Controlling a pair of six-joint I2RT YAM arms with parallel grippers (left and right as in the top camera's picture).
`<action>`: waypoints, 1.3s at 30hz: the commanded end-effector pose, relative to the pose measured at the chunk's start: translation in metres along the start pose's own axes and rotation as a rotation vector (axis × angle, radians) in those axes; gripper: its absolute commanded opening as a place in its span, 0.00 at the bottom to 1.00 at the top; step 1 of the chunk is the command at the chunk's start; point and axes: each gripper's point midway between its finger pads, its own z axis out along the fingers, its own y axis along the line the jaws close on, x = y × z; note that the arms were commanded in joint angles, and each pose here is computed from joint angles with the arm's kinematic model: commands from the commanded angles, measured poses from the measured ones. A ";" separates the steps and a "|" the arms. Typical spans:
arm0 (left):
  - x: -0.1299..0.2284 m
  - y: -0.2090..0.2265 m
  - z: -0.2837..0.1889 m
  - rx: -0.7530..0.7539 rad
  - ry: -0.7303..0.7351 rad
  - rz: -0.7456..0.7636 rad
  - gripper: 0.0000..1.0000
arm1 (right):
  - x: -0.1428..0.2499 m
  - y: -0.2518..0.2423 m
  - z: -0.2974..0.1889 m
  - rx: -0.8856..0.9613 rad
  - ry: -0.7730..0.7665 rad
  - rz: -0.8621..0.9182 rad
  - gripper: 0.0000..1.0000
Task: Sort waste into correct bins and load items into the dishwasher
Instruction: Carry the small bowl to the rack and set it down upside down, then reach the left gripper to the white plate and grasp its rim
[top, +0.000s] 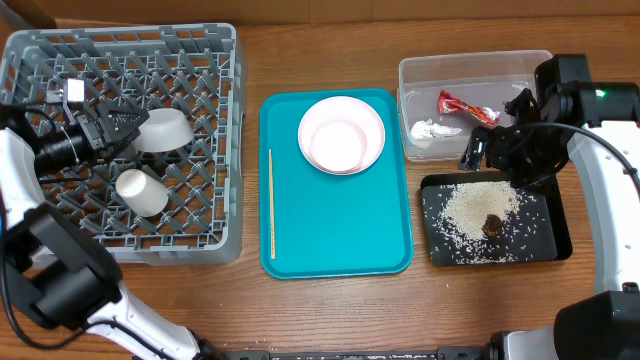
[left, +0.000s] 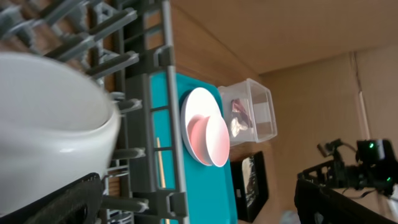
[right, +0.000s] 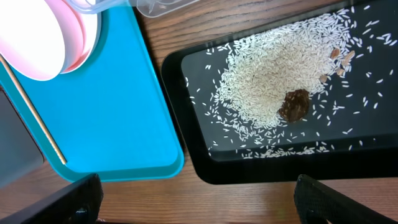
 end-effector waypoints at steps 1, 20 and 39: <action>0.000 -0.072 -0.005 -0.014 -0.011 0.194 1.00 | 0.001 0.004 -0.010 -0.011 -0.033 -0.012 1.00; 0.141 -0.138 0.209 -0.637 0.518 0.802 1.00 | 0.001 0.004 -0.010 -0.011 -0.033 -0.012 1.00; 0.222 -0.046 0.315 -0.816 0.761 0.968 0.26 | 0.001 0.004 -0.010 -0.011 -0.032 -0.012 1.00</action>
